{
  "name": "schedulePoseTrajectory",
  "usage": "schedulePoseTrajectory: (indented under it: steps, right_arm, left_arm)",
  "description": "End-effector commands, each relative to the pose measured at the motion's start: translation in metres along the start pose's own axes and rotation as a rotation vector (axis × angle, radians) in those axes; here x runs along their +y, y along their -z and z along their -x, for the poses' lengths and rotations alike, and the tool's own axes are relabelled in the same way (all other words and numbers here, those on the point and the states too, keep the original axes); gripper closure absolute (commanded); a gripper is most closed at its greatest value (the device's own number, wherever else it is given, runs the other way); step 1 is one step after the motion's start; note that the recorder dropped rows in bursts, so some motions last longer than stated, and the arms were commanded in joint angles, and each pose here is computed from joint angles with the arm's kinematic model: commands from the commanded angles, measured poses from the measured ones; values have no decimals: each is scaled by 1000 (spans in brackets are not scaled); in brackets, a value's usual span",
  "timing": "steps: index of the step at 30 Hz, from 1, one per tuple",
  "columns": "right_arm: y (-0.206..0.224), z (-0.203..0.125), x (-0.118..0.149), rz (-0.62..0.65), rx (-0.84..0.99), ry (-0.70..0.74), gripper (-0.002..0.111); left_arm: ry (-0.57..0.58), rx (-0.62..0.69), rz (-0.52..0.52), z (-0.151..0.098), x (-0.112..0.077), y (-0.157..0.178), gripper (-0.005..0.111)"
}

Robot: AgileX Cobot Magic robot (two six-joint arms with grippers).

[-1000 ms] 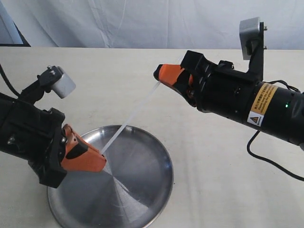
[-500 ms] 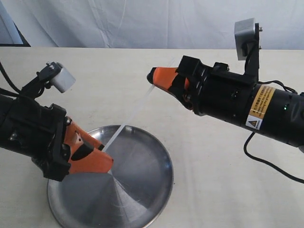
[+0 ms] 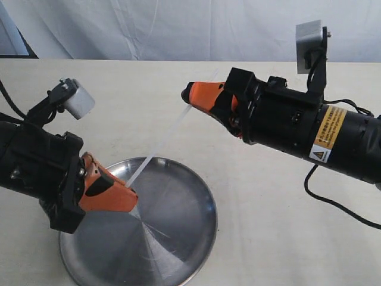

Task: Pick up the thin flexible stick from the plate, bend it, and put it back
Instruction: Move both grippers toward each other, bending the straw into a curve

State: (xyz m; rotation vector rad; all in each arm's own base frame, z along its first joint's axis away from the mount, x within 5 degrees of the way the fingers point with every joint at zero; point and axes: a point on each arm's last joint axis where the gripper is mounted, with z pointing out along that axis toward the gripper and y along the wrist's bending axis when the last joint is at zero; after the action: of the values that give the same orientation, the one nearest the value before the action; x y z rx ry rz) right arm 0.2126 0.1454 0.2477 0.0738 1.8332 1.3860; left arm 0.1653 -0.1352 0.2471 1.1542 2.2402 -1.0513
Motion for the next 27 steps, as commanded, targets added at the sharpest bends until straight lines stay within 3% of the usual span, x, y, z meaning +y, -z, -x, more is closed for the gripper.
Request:
schedulePoseTrajectory:
  steps: [1, 15, 27]
  right_arm:
    - [-1, -3, 2, 19, 35, 38, 109]
    - [0, -10, -7, -79, 126, 106, 109]
    - [1, -14, -8, -80, 174, 148, 109]
  left_arm:
    - [-35, -46, -48, 5, -6, 1, 106]
    - [-76, -117, -84, 11, -10, 2, 106]
    - [-92, -188, -66, 17, -9, 2, 106]
